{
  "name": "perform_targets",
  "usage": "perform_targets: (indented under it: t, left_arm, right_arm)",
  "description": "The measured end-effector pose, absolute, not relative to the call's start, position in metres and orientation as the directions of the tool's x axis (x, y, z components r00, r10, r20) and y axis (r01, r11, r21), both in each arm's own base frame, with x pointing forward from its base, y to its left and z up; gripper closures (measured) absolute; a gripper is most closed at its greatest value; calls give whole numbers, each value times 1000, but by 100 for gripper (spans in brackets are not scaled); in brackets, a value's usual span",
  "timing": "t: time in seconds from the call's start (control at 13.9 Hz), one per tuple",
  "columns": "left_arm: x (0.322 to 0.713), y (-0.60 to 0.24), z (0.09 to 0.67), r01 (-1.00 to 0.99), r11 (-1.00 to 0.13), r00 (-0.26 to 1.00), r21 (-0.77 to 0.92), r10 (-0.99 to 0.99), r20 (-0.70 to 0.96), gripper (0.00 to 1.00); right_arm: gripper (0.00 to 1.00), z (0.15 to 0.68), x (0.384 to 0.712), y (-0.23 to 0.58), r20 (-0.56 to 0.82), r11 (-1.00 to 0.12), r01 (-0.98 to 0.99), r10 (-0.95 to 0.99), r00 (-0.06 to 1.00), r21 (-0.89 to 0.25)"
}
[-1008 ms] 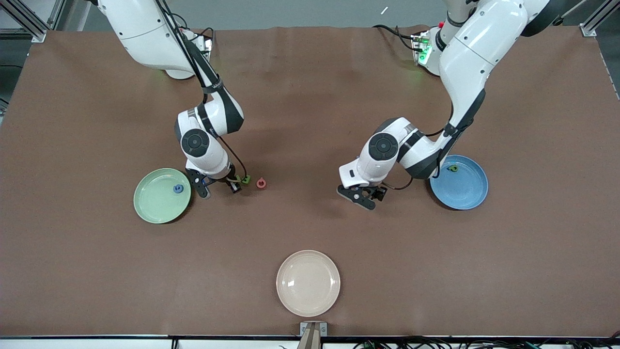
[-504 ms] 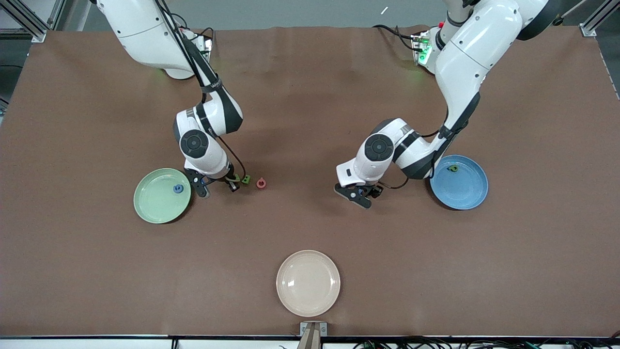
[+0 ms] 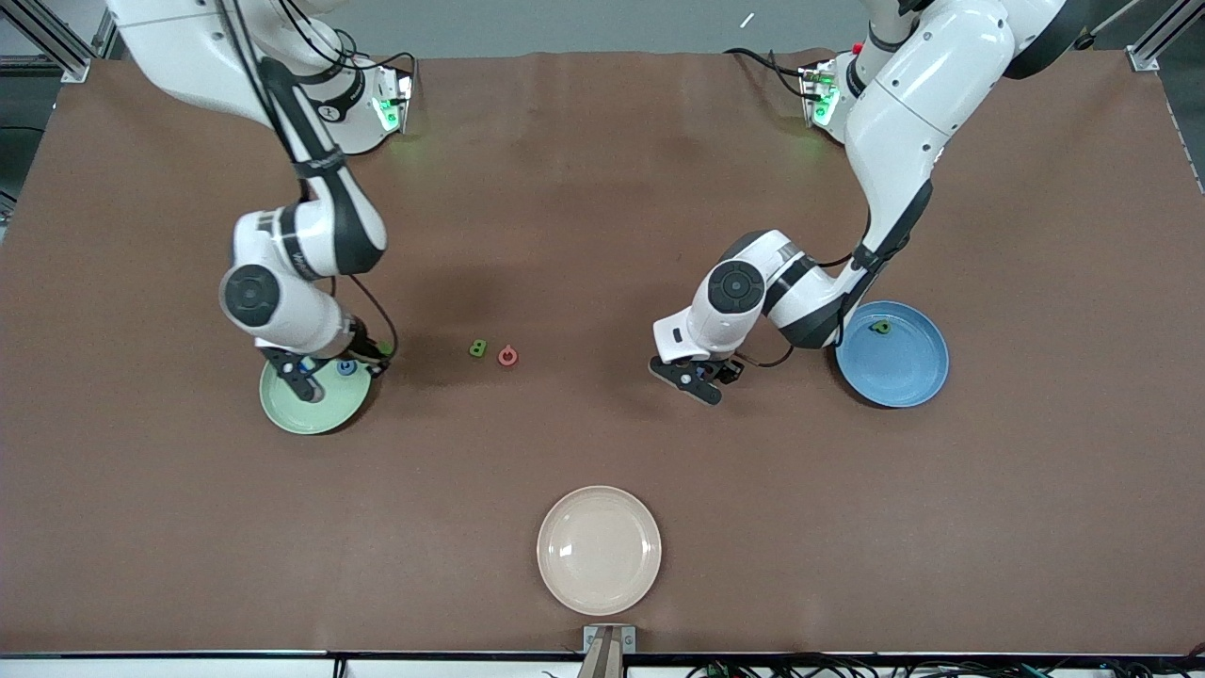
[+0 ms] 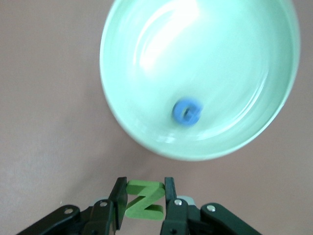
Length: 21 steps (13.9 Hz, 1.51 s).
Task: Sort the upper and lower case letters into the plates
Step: 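Grasp the blue m with the left gripper while the right gripper places N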
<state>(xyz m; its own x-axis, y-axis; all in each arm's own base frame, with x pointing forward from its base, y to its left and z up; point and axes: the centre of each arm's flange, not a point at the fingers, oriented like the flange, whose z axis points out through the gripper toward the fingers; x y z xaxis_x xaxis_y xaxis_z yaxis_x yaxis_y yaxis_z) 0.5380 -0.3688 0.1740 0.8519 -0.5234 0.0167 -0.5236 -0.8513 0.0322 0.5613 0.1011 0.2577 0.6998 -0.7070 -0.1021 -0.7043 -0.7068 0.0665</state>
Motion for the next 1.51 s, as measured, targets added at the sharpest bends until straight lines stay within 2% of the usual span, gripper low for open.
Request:
perform_targets:
  t: [0.22,0.29,0.36,0.5,0.65,1.15,1.51]
  left_arm:
    - [539,-369,175,-525,-851,851,31,-524,19,48]
    - [540,-369,175,-527,-850,850,28,-526,22,55]
    - [540,-369,176,-527,-849,850,27,-527,22,58]
    - [540,-369,176,-527,-849,850,27,-527,22,59]
    - [542,-368,177,-526,-850,851,26,-525,25,73]
    - [554,-354,182,-502,-864,865,22,-502,32,73]
    - [570,-318,229,-482,-876,876,-25,-482,-25,73]
  right_arm:
    - [65,258,562,50,-115,-741,-669,-671,732,57]
    - [65,254,560,36,-119,-747,-663,-664,738,57]
    - [65,250,559,24,-121,-751,-657,-659,743,56]
    - [65,245,557,11,-117,-753,-657,-657,744,50]
    - [65,239,557,10,-103,-753,-657,-657,747,42]
    - [65,186,542,1,-71,-759,-648,-651,756,59]
    - [65,181,541,-5,-76,-752,-655,-659,749,65]
